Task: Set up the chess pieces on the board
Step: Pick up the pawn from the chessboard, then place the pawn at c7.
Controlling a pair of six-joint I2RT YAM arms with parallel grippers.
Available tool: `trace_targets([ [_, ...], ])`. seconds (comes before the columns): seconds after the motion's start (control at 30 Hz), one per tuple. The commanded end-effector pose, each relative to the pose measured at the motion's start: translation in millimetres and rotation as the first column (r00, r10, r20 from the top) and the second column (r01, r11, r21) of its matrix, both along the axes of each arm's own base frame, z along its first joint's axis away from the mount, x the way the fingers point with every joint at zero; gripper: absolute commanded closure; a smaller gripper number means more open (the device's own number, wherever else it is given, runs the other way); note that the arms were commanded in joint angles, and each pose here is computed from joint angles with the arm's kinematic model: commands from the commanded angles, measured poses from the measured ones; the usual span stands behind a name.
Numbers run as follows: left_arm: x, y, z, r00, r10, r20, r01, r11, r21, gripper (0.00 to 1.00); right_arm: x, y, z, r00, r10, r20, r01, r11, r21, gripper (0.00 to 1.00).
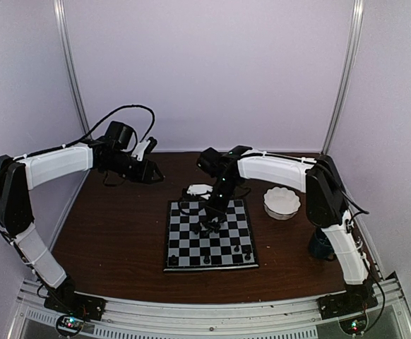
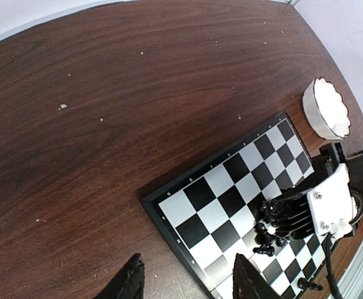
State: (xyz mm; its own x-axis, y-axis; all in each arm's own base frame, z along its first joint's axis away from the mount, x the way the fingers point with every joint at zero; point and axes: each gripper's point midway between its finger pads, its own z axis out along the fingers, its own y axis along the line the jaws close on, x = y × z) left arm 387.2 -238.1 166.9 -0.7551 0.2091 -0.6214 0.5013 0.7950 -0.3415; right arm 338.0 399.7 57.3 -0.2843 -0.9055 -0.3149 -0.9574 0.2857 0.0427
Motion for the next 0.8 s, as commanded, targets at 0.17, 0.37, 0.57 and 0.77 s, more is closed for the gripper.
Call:
trace_targets([
  [0.17,6.1,-0.4,22.5,0.998,-0.004,0.062,0.005,1.0,-0.02,0.52,0.2,-8.6,77.7,0.993,-0.008,0.122,-0.001,0.997,0.074,0.96],
  [0.37,6.5,-0.4,21.1,0.998,-0.003,0.059,0.004,1.0,-0.018,0.51,-37.5,-26.2,90.1,0.995,0.053,0.079,-0.061,0.992,0.108,0.94],
  [0.57,6.2,-0.7,21.0,0.998,-0.004,0.058,0.006,1.0,-0.02,0.51,-87.2,-45.7,65.0,0.988,0.154,0.025,-0.155,0.986,0.054,0.94],
  [0.77,6.1,-0.8,21.3,0.998,-0.005,0.058,0.006,1.0,-0.021,0.51,-112.0,-51.2,35.6,0.979,0.204,-0.019,-0.204,0.979,0.005,0.94],
])
